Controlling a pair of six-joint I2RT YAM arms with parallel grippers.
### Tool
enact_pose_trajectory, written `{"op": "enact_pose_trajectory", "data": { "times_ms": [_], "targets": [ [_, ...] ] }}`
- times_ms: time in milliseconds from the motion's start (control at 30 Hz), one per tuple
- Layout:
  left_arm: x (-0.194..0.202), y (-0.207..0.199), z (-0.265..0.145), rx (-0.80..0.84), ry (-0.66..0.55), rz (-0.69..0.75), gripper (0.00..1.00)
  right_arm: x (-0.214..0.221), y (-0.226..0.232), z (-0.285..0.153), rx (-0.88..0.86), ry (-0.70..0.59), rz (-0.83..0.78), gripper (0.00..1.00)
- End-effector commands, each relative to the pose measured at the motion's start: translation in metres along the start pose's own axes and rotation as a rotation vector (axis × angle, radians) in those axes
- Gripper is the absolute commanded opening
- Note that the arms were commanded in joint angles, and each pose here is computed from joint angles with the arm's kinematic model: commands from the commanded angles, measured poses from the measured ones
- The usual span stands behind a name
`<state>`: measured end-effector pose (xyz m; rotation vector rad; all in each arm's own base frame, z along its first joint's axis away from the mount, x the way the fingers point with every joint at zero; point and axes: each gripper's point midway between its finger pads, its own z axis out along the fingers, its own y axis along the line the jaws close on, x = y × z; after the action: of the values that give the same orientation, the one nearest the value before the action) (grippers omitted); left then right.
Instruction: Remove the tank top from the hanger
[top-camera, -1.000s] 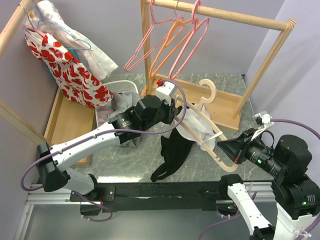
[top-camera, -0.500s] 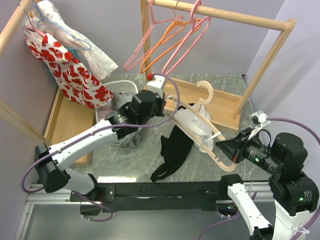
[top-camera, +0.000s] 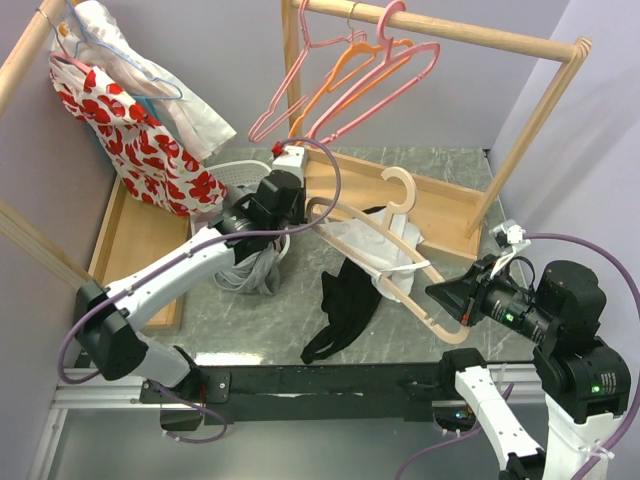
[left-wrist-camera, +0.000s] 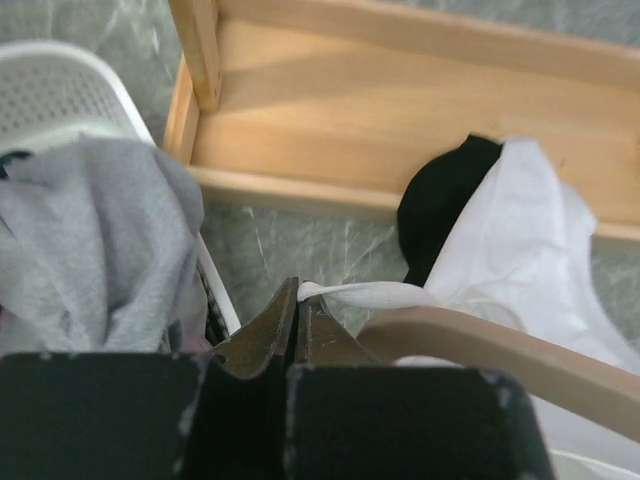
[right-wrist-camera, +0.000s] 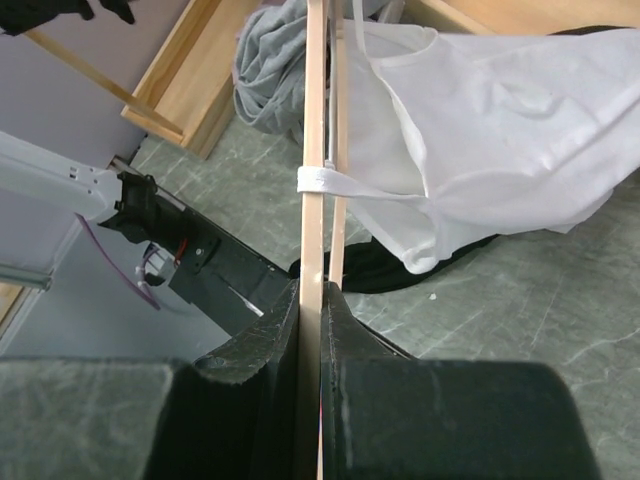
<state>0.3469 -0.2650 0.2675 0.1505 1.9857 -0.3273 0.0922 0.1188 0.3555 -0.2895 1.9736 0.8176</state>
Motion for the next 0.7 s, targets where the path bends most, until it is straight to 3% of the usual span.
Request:
{"op": "enact_pose_trajectory", "data": {
  "times_ms": [0,67,167,333,467,667],
  "targets": [
    [0.018,-0.001,0.007,-0.01,0.07,-0.027,0.01,-0.025,0.001,0.0,0.007,-0.083,-0.06,0.0],
    [0.018,-0.008,0.004,0.032,0.069,-0.042,0.01,-0.027,-0.003,0.001,0.028,-0.093,-0.061,0.0],
    [0.015,-0.018,-0.005,0.101,0.055,-0.082,0.1,-0.029,-0.013,0.006,0.065,-0.101,-0.047,0.0],
    [0.006,-0.034,-0.027,0.23,0.035,-0.122,0.28,-0.038,-0.025,0.014,0.11,-0.138,-0.023,0.0],
    [0.004,-0.048,-0.045,0.332,0.024,-0.137,0.51,-0.045,-0.034,0.021,0.14,-0.168,-0.004,0.0],
    [0.004,-0.078,-0.066,0.446,0.018,-0.153,0.63,-0.049,-0.043,0.032,0.152,-0.193,0.031,0.0]
  ]
}}
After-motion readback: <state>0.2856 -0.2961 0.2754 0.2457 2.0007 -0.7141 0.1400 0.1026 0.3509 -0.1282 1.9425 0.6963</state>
